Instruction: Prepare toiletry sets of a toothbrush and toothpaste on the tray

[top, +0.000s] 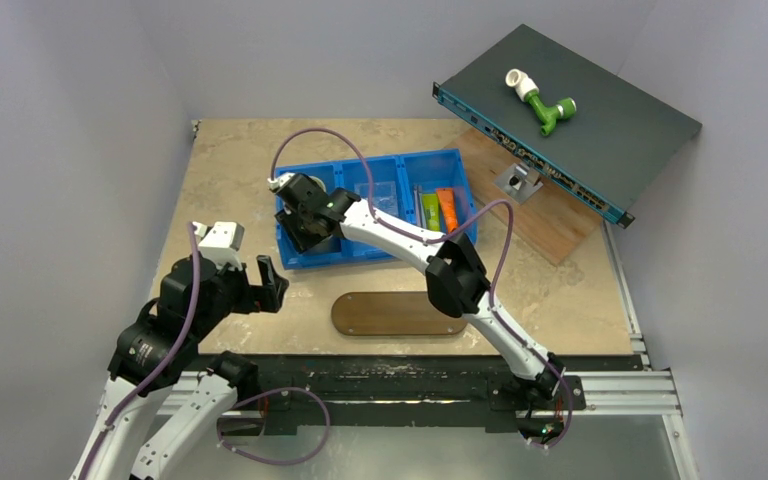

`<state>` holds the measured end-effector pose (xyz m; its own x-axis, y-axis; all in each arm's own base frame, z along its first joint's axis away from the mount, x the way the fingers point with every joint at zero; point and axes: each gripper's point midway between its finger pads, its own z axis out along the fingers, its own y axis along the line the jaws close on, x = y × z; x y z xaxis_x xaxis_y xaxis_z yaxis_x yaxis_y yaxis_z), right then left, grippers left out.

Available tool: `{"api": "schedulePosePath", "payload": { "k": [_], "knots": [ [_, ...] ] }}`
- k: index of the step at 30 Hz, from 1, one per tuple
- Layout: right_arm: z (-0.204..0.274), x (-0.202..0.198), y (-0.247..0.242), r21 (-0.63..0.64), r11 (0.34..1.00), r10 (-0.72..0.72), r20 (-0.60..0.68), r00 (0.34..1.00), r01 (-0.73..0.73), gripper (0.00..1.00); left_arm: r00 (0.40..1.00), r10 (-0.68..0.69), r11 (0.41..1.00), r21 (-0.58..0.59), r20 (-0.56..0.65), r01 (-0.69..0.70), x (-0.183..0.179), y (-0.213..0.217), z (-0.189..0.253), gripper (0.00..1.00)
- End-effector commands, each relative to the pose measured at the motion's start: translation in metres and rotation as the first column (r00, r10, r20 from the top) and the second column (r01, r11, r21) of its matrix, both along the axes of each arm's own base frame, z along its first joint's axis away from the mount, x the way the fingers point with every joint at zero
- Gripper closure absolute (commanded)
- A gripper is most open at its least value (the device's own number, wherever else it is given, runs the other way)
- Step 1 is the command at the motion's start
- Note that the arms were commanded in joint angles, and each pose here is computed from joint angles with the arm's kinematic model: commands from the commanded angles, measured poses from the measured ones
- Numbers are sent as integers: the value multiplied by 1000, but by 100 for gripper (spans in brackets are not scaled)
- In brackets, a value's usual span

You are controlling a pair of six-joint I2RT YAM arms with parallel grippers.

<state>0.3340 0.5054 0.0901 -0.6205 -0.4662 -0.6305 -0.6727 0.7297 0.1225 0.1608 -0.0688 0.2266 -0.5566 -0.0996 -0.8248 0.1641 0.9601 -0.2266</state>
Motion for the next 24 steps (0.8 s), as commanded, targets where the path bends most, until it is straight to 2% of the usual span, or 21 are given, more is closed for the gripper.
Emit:
{"api": "schedulePosePath", "payload": {
  "k": [1, 8, 12, 24],
  "knots": [
    [19, 9, 9, 35, 999, 11, 55, 998, -13, 58, 999, -6, 1000, -13, 49, 7, 6, -2, 9, 0],
    [17, 12, 7, 22, 1000, 3, 72, 997, -5, 78, 999, -4, 1000, -11, 46, 4, 7, -2, 9, 0],
    [25, 14, 6, 29, 1000, -2, 87, 996, -1, 100, 999, -3, 1000, -10, 47, 4, 7, -2, 9, 0],
    [81, 17, 5, 110, 994, -7, 174, 985, -12, 100, 998, 23, 1000, -10, 64, -22, 6, 3, 11, 0]
  ]
}}
